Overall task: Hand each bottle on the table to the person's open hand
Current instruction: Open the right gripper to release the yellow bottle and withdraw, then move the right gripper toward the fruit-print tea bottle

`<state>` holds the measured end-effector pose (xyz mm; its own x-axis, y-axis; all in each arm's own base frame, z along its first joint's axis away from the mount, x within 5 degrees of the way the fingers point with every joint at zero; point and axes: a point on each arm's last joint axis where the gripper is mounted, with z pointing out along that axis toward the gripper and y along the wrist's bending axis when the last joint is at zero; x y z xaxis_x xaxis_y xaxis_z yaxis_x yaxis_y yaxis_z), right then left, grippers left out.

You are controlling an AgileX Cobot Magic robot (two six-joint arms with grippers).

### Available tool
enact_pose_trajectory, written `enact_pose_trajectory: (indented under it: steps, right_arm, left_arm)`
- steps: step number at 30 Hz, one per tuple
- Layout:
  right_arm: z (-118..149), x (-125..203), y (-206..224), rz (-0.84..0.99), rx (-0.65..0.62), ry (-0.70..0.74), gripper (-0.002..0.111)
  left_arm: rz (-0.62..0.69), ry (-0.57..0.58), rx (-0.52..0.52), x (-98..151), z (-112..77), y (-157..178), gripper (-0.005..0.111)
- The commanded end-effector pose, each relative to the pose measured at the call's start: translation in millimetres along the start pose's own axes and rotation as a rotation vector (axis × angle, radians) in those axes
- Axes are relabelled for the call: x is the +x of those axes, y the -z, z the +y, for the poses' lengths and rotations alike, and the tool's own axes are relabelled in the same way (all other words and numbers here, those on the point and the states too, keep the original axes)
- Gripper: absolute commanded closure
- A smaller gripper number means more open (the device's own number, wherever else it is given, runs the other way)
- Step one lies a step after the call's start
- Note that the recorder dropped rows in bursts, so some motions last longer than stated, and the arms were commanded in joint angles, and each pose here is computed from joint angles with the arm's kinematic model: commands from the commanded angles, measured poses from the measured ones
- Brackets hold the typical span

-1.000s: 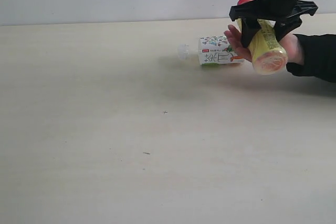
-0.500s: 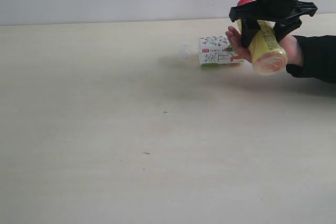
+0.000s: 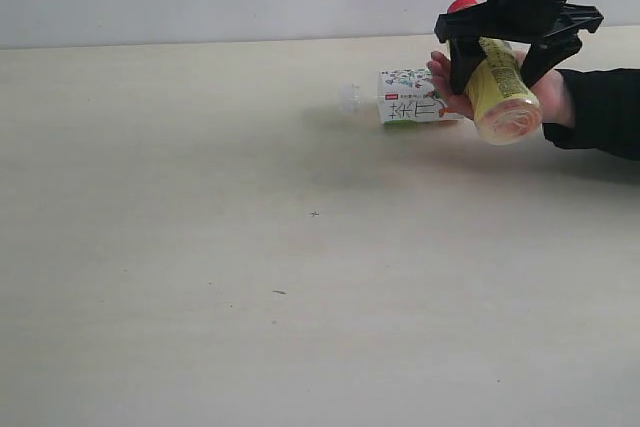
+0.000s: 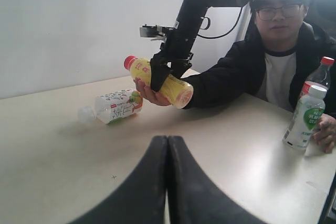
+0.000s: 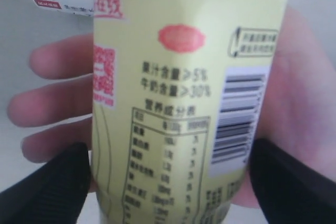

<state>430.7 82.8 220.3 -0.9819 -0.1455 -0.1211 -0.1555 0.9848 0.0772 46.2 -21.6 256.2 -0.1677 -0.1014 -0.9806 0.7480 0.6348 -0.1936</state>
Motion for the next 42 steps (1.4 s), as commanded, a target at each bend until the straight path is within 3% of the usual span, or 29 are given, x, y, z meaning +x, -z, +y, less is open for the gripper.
enact_pose_trajectory:
  steps: [1,28,42]
  right_arm:
    - [0.7,0.6,14.8,-0.036,0.006,0.006,0.029]
    - [12.4,58.2,183.1,-0.433,-0.013,0.033,0.03]
    - [13.3,69.3,201.1,-0.48,-0.013,0.036,0.03]
  left_arm:
    - [-0.006,-0.001,0.009,0.6,-0.3,0.1,0.107]
    - [-0.006,-0.001,0.009,0.6,-0.3,0.1,0.107]
    - [-0.006,-0.001,0.009,0.6,-0.3,0.1,0.107]
